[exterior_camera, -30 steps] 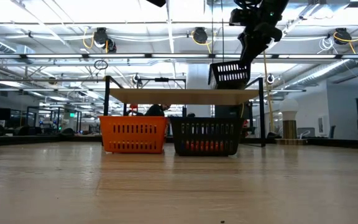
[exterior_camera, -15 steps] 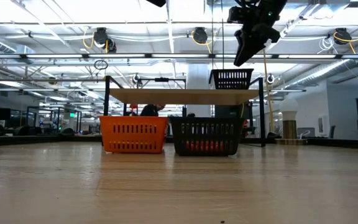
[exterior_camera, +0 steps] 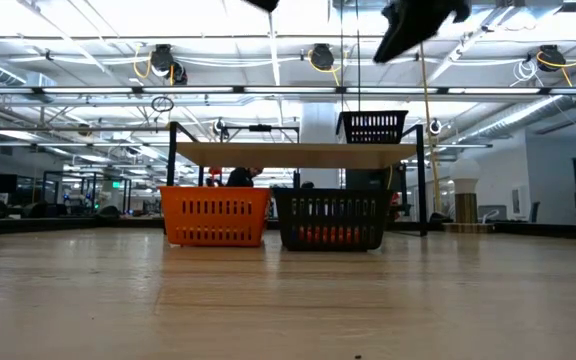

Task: Pick & Place Office Desk Supplies
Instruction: Put the black bin on the shelf

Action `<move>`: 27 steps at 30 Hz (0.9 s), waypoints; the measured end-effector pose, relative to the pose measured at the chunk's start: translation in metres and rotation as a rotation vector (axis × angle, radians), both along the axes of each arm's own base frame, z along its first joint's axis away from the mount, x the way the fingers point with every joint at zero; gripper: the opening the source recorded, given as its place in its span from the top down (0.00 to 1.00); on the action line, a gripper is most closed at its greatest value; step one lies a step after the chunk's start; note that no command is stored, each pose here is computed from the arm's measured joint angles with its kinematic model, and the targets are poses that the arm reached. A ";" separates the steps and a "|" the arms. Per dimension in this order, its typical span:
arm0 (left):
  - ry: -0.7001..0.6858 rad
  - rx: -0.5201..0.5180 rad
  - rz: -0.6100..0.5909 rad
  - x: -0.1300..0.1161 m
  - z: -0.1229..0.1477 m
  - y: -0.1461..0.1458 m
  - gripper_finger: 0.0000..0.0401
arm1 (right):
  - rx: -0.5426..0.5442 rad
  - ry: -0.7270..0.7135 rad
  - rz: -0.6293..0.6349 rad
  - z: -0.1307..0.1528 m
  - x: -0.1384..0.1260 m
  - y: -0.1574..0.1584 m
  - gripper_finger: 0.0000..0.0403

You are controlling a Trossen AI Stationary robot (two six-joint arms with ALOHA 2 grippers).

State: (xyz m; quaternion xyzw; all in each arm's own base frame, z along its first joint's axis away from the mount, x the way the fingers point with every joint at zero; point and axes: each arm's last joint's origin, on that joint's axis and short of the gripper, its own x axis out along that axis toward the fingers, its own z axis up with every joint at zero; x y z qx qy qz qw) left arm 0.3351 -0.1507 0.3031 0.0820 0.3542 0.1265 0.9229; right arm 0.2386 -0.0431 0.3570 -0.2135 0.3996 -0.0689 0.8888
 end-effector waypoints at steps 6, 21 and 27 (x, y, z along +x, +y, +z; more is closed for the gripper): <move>0.140 0.077 0.050 -0.024 -0.005 -0.001 0.78 | 0.129 -0.084 0.122 0.007 -0.004 0.071 0.81; -0.260 0.103 0.182 -0.153 -0.047 -0.090 0.78 | 0.321 -0.341 0.308 -0.053 -0.005 0.184 0.81; -0.299 -0.049 0.174 -0.158 -0.069 -0.103 0.78 | 0.473 -0.417 0.367 -0.100 0.004 0.186 0.81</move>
